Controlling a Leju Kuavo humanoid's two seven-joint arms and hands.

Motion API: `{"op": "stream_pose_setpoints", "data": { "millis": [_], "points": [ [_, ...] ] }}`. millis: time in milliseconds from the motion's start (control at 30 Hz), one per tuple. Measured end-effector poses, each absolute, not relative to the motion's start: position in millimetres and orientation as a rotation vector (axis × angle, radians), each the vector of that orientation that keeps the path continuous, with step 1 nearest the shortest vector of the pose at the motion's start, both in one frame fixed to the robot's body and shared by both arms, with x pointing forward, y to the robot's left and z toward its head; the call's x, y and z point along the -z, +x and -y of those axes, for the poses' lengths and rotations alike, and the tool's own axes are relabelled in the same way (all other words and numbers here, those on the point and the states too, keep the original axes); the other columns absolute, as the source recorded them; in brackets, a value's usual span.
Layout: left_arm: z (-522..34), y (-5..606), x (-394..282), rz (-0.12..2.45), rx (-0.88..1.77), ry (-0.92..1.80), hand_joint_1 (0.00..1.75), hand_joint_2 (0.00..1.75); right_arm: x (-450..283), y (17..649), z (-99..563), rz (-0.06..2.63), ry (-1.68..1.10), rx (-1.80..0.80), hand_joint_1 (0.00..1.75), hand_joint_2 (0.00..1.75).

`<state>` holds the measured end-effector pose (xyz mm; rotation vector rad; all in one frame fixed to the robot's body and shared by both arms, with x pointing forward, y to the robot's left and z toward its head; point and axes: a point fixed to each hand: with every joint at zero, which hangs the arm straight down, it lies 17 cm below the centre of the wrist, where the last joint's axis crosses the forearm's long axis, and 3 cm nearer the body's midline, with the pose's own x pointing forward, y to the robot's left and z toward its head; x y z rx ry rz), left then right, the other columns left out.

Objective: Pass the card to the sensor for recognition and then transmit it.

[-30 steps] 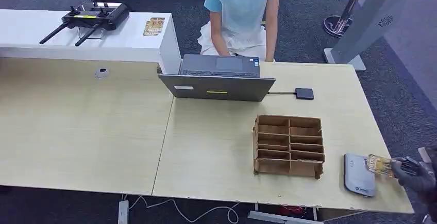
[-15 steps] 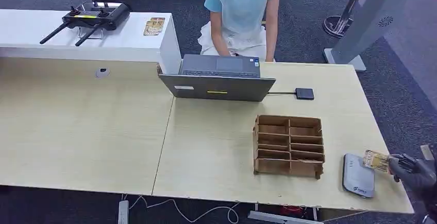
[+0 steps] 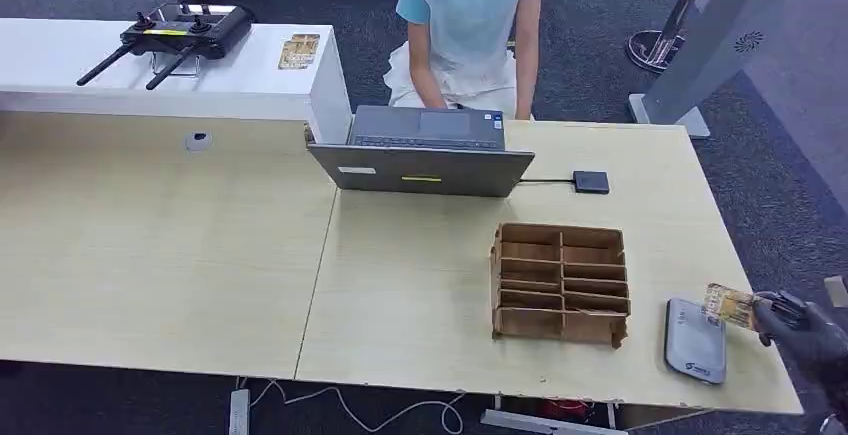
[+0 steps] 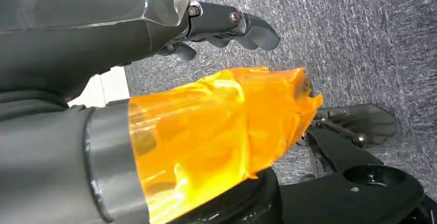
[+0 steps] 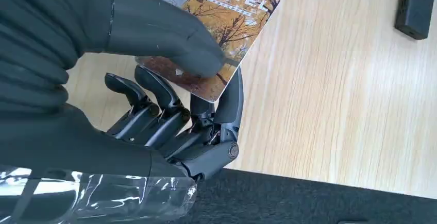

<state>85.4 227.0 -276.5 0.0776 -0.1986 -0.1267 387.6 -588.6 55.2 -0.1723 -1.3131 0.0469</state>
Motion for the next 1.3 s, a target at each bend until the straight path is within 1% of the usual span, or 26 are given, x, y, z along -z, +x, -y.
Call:
{"op": "stream_pose_setpoints", "data": {
  "millis": [233, 900, 1300],
  "points": [
    [-228, 85, 277, 0.199, 0.127, 0.081, 0.0, 0.0, -61, 385, 581, 1.341, -0.124, -0.038, 1.75, 1.75],
    [-229, 85, 277, 0.198, 0.126, 0.086, 0.0, 0.0, -49, 359, 559, 1.283, -0.116, -0.203, 1.75, 1.75],
    [-229, 85, 277, 0.198, 0.13, 0.086, 0.0, 0.0, -29, 359, 561, 1.205, -0.214, -0.267, 1.75, 1.75]
  ]
}}
